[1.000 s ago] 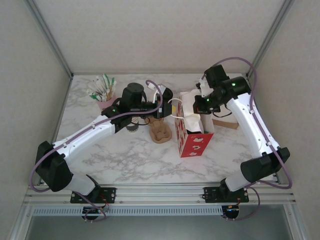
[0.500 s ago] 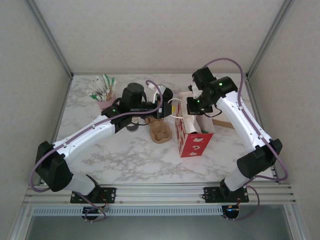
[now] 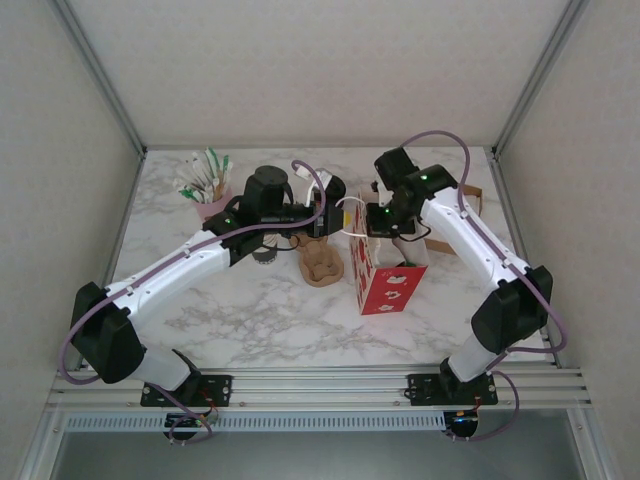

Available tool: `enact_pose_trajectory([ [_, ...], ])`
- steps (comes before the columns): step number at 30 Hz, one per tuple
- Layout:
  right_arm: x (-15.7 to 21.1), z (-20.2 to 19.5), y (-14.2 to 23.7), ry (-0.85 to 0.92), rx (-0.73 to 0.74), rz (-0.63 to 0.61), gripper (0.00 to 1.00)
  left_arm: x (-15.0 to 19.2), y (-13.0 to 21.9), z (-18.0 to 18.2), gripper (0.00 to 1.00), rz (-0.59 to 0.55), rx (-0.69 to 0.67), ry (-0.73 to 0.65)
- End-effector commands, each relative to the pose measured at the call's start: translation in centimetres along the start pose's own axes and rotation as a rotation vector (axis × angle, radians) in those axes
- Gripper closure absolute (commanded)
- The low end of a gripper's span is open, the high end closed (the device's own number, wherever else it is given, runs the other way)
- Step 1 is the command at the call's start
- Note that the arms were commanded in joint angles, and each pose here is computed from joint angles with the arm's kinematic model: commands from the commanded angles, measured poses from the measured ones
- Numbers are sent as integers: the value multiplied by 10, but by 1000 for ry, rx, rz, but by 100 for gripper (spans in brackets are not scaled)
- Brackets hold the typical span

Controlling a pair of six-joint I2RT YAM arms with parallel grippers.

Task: Pack the takeout coffee

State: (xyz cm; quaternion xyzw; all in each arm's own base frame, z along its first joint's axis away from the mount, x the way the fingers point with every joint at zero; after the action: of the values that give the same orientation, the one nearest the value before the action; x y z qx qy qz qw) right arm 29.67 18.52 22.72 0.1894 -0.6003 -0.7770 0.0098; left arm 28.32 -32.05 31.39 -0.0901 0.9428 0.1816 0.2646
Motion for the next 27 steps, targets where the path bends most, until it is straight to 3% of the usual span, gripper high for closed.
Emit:
enact_pose_trajectory([
  [1, -1, 1, -14, -18, -2, 8, 99, -2, 6, -6, 93, -6, 6, -29],
  [11, 0, -3, -8, -26, 24, -3, 74, -5, 10, -7, 91, -19, 7, -36],
  [27, -6, 2, 50, -7, 22, -145, 36, -14, 14, -11, 74, -46, -4, -50],
])
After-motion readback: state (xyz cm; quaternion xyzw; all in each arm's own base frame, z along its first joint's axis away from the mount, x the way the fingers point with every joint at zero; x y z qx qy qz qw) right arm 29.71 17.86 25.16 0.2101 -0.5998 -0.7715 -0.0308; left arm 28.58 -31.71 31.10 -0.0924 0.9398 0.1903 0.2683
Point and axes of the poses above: each hand's point on the last joint's axis, 136 mm out from that joint toward the fingers, its own y axis back along the fingers, its own z axis along the line the jaws close on, x = y × z, the point moved 3 cm from there along y, back along the fingers, and after that the axes turned 8 degrees about y, right-handed, at the moved point
